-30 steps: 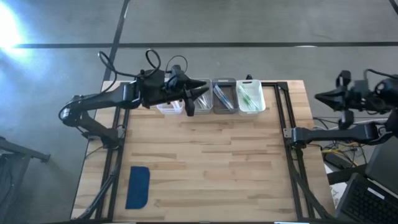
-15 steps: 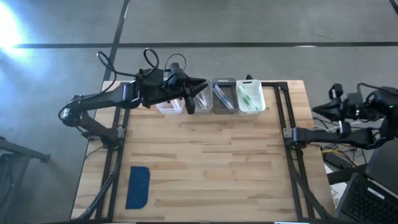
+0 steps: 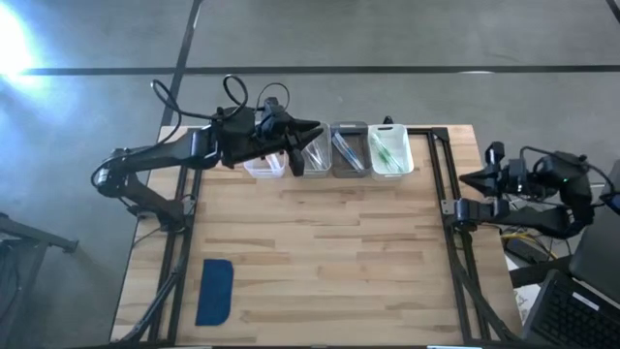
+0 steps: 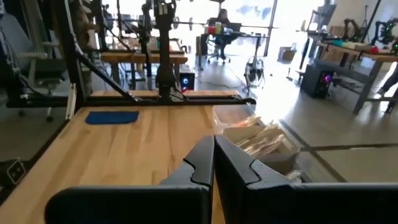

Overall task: Pick & Place Toothbrushes
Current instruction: Adjust the gray bin

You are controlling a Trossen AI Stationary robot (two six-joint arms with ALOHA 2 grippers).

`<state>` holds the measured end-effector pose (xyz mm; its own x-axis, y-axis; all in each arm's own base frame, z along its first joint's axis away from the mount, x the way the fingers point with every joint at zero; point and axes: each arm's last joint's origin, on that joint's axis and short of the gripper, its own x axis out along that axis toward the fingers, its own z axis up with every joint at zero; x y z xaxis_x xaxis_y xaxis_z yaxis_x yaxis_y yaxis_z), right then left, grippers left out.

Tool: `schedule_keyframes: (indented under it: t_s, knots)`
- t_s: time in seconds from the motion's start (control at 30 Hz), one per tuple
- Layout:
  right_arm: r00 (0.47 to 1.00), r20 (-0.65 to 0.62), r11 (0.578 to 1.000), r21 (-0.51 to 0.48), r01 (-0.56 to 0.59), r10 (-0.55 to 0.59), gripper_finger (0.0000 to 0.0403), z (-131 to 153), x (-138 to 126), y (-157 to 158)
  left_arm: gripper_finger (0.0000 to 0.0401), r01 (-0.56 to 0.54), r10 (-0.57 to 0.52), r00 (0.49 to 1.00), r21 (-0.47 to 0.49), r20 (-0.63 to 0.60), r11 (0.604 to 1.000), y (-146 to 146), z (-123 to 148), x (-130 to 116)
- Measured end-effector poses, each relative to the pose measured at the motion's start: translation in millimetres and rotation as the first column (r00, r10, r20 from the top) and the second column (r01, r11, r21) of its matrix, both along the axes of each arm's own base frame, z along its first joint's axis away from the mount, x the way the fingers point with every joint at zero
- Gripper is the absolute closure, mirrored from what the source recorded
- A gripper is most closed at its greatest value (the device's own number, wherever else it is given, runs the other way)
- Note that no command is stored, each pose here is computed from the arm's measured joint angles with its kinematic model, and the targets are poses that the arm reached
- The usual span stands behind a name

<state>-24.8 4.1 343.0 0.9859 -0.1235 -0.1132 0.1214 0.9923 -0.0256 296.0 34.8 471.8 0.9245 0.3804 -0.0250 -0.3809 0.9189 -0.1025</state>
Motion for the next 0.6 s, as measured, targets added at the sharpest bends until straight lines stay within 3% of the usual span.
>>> schedule_keyframes:
  t_s: [0.17, 0.6]
  knots:
    - [1.000, -0.019, 0.999, 0.035, 0.012, -0.011, 0.0395, -35, 4, -1, 0.0318, -0.002, 0.002, 1.000, 0.004, -0.004, 1.000, 0, 0, 0]
    - [0.994, -0.095, 0.998, 0.018, 0.062, -0.060, 0.0394, -41, 17, -4, 0.0318, -0.019, 0.019, 1.000, 0.001, -0.008, 1.000, 2, -1, 0]
